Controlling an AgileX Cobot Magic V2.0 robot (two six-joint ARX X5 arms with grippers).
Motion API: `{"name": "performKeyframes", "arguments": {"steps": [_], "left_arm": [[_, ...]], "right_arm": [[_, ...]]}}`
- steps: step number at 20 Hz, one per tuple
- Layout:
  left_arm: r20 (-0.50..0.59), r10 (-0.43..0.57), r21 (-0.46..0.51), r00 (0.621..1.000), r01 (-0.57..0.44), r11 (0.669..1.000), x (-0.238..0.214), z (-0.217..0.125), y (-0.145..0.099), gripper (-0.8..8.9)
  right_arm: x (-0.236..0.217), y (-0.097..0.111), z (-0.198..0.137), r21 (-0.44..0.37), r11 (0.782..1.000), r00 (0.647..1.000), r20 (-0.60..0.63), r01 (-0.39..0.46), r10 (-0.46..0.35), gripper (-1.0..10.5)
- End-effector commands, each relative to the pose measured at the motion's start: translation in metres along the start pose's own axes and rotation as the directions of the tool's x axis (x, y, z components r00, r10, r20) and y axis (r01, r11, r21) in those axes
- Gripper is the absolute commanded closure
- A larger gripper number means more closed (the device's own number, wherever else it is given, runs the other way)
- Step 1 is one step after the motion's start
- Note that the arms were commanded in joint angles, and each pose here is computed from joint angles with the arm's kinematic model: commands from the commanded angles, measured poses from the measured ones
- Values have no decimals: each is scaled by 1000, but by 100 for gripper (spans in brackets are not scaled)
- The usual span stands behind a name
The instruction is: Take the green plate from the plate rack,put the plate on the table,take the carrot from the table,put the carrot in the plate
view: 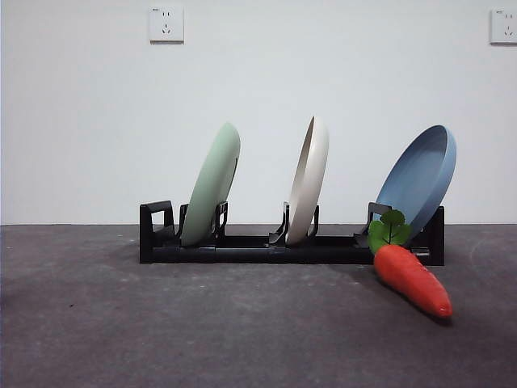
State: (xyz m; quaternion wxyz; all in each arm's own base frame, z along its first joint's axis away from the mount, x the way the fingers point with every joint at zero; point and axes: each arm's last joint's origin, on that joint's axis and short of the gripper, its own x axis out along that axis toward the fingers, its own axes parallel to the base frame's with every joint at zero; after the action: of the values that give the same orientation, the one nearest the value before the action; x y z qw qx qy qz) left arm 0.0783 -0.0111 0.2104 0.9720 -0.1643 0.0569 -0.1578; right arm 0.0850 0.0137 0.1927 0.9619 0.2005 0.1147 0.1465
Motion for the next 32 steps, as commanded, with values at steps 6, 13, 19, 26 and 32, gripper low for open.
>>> {"name": "performKeyframes", "arguments": {"steps": [6,13,19,26,32], "left_arm": [[-101,-134,-9,986,133,991,-20,40,-25,820],[-271,-263,10,926,276,961,-21,66,-39,819],[-454,-296,5,840,335,942,-22,80,-46,820],[-538,-277,-11,796,323,946,-22,81,-46,613],[-518,-280,5,808,330,944,-20,84,-46,207]], "right_arm": [[-15,35,64,-113,991,979,-200,-69,46,959],[-19,53,100,-180,972,895,-441,-154,60,959],[-20,59,111,-159,967,775,-629,-198,55,958],[-21,58,106,-142,972,725,-688,-189,40,843],[-21,58,106,-129,976,725,-688,-176,40,285]]}}
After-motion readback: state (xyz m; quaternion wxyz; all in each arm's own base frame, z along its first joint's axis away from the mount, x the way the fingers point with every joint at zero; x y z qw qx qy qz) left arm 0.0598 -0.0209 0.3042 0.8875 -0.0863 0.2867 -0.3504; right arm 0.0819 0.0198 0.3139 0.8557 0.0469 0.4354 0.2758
